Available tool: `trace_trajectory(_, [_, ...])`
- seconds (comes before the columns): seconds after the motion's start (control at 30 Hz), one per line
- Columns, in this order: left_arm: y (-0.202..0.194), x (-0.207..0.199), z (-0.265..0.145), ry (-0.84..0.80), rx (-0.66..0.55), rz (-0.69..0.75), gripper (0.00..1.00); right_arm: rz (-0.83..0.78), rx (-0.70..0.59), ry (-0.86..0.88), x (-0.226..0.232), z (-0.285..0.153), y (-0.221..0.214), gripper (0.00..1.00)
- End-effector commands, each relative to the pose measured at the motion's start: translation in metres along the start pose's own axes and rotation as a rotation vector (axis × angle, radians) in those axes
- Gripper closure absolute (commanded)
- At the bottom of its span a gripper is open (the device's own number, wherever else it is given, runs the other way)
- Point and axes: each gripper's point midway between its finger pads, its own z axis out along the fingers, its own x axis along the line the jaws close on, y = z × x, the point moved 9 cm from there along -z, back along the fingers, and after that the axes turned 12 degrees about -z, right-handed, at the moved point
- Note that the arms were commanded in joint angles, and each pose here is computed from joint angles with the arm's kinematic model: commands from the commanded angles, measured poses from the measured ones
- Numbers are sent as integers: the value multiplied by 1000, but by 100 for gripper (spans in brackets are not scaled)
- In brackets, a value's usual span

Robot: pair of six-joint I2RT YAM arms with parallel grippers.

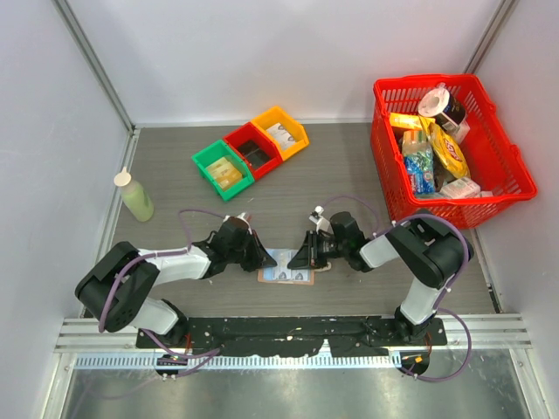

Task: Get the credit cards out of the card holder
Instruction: Remove the credit card from the card holder.

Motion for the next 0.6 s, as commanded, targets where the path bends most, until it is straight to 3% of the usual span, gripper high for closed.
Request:
trace_trajectory(0.0, [-2,19,4,82,-18,-10,100,-54,-28,56,12,-5,3,83])
trace_trajectory(0.43, [-3,19,4,77,-15,-15,100,-57,-19,56,8,-2,2,82])
trace_trajectory(0.57, [-3,18,3,71,-15,-15,100,-66,-23,43,7,-2,2,98])
